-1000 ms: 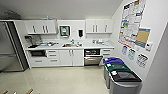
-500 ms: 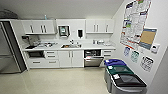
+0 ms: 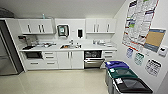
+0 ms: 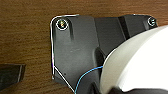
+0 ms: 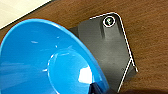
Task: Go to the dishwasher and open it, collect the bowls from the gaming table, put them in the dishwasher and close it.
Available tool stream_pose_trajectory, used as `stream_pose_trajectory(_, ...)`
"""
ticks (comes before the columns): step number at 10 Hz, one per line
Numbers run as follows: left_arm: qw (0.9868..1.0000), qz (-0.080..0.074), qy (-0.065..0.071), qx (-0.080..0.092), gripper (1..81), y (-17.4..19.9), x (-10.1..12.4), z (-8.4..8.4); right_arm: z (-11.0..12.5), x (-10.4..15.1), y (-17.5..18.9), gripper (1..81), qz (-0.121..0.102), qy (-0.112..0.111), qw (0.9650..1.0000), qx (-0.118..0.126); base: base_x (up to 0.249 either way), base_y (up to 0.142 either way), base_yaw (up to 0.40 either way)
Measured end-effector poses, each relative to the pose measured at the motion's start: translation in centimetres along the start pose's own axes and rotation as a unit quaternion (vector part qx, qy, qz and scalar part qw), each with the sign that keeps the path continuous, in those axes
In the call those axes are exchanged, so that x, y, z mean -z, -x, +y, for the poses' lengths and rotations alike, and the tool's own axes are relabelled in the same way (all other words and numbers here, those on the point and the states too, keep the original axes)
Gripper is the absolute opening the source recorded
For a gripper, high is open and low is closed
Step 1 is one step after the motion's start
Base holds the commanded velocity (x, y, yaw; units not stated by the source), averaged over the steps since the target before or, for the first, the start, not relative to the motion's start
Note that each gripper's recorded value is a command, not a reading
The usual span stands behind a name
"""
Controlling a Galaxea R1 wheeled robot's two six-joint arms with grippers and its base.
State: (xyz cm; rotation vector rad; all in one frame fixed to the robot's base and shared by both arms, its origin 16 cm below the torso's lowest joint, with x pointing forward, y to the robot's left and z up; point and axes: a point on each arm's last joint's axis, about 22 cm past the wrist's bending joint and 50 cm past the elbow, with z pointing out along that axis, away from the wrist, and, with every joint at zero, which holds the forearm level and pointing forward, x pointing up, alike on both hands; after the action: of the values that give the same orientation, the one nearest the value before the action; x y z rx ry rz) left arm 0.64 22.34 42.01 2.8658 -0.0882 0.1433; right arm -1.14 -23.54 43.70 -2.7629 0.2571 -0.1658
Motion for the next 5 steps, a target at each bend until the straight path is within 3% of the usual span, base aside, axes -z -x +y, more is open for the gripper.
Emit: stream_pose_trajectory(5,1.0000,0.001,-0.001,-0.001,1.0,-0.26,0.00,-0.09,-0.01,-0.01,-0.06,1.0,0.000,0.000,1.0000,0.001,0.190,0.000,0.000)
